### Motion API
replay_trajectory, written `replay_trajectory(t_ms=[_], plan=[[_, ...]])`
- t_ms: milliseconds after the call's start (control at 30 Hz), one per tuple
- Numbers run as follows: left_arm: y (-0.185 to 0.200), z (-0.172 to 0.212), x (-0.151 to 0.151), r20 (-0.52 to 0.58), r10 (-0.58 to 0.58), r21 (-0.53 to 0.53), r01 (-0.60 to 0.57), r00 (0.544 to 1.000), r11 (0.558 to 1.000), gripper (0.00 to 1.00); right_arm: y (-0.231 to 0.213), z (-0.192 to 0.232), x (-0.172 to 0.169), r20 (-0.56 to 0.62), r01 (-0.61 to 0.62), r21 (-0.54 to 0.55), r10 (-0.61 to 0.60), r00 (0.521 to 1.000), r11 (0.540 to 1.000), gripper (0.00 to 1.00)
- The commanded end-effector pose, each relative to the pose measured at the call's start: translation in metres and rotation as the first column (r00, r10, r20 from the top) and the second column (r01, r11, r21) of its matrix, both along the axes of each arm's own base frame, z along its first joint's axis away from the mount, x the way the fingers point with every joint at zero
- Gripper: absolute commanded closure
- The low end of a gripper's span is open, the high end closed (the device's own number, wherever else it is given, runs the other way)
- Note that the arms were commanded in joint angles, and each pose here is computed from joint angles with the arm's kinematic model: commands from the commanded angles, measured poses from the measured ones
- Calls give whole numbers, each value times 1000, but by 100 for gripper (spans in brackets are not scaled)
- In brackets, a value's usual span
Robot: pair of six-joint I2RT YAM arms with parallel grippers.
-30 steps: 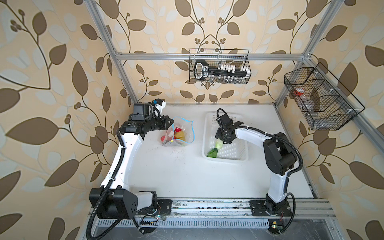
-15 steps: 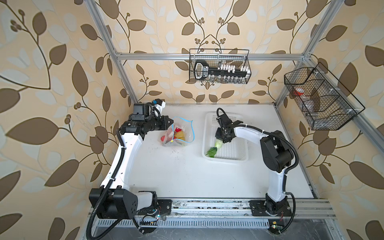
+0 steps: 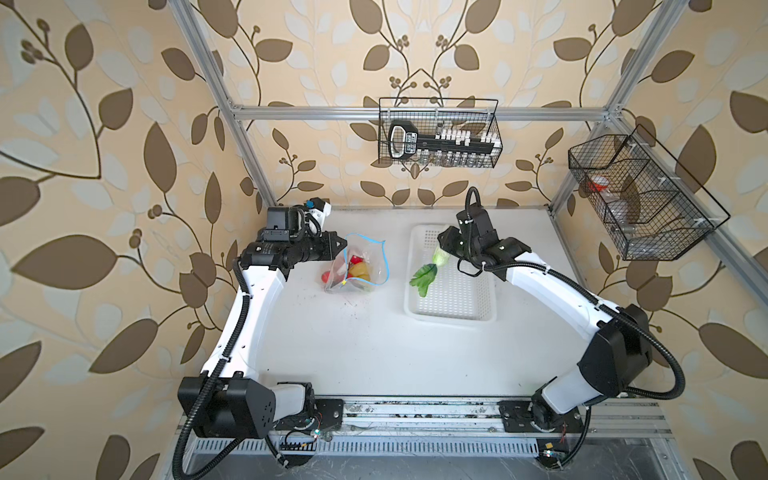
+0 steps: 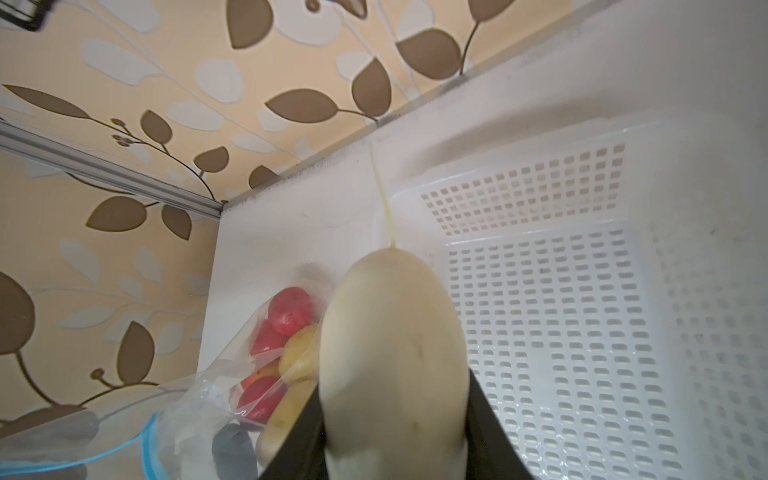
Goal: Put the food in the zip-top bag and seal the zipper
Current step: 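Lift the pale vegetable out of the basket with the right gripper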
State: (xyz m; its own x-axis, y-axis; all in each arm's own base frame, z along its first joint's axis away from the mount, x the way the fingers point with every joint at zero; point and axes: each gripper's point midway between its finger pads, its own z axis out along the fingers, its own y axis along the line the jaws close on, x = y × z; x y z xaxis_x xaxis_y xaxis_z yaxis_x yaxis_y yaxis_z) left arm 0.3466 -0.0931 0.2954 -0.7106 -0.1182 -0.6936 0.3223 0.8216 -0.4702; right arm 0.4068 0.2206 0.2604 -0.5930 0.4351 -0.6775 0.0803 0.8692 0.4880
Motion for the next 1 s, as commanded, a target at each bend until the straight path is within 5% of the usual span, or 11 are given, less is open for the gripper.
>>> replay_trajectory(t_ms=[0, 367, 967], plan=[[-7, 17, -9, 44, -36, -7, 37, 998, 999, 100, 0, 46, -7, 153, 62, -77, -49, 987, 995, 81], [-11, 22, -10, 42, -48, -28, 49, 998, 998, 100, 22, 125, -33, 414, 118, -49, -87, 906, 992, 82], [-15, 30, -9, -8, -59, -50, 59, 998, 997, 100, 96, 171, -56, 660, 176, -74, -85, 747, 982, 80]])
